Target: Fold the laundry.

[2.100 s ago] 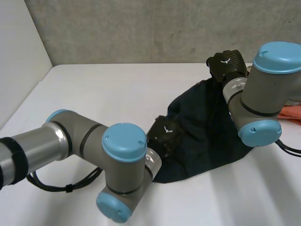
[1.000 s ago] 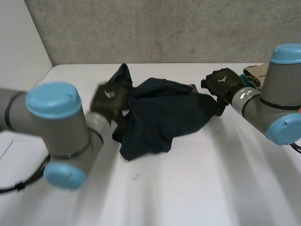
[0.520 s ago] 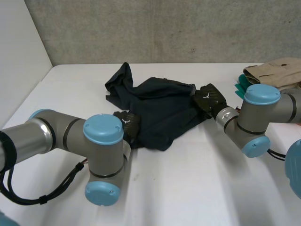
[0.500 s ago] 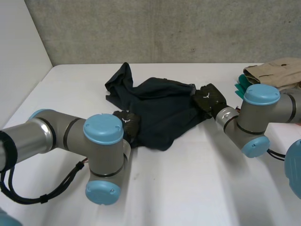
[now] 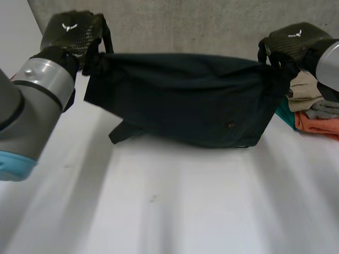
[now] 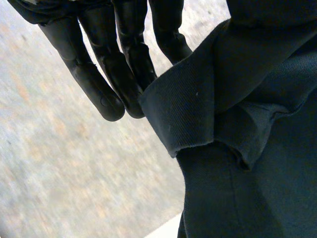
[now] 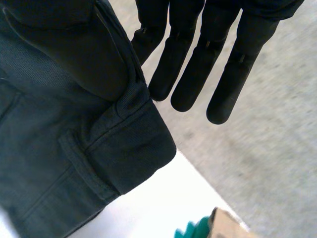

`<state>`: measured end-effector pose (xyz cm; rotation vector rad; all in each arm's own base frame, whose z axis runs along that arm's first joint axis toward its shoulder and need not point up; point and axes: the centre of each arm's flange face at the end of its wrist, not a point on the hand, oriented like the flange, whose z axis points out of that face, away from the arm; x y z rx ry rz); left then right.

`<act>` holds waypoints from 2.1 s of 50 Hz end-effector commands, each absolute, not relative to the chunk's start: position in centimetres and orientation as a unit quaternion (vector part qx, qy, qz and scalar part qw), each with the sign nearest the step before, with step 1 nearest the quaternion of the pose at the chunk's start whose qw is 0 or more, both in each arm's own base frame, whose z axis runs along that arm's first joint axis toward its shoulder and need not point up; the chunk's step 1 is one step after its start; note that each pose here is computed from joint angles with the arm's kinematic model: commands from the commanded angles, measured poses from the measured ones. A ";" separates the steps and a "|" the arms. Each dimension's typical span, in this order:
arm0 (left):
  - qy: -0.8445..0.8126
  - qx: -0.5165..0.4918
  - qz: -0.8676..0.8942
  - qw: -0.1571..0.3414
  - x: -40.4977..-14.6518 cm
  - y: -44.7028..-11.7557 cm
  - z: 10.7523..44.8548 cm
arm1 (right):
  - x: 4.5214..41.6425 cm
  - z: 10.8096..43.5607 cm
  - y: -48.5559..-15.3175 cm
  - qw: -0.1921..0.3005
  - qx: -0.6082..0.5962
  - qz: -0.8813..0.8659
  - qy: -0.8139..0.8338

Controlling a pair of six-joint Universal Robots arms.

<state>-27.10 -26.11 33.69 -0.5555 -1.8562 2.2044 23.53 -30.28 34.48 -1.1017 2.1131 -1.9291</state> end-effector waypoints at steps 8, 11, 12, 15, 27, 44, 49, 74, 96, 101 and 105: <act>-0.721 -0.236 0.648 0.066 -29.8 -31.9 23.9 | 27.6 26.2 -31.7 0.009 -0.431 -0.534 0.727; -0.696 -0.225 0.679 0.058 -30.5 -34.3 24.5 | 29.2 26.0 -33.2 -0.007 -0.423 -0.574 0.702; -0.663 -0.211 0.716 0.060 -31.0 -35.8 26.4 | 30.3 27.0 -34.3 -0.018 -0.404 -0.618 0.674; -0.591 -0.182 0.782 0.073 -31.4 -37.7 30.7 | 31.5 30.2 -35.8 -0.029 -0.352 -0.701 0.619; -0.365 -0.009 0.908 0.205 -28.4 -39.8 40.2 | 33.0 40.7 -35.6 0.033 -0.159 -0.911 0.379; -0.636 -0.104 0.745 0.172 -28.2 -35.8 19.5 | 35.1 21.1 -36.1 0.072 -0.327 -0.758 0.560; -0.694 -0.163 0.689 0.130 -27.8 -32.5 14.5 | 33.3 13.3 -35.6 0.022 -0.392 -0.671 0.629; -0.843 -0.346 0.406 0.079 -23.3 -18.0 17.9 | 24.1 20.3 -23.1 -0.039 -0.593 -0.325 0.736; -0.764 -0.321 0.558 0.045 -27.8 -26.7 21.5 | 24.9 20.3 -28.0 -0.037 -0.492 -0.426 0.758; -0.703 -0.288 0.650 0.025 -30.8 -32.9 20.6 | 26.2 19.0 -31.6 -0.038 -0.421 -0.513 0.748; -0.671 -0.300 0.678 0.003 -32.6 -36.3 19.2 | 27.5 17.7 -34.2 -0.038 -0.395 -0.577 0.714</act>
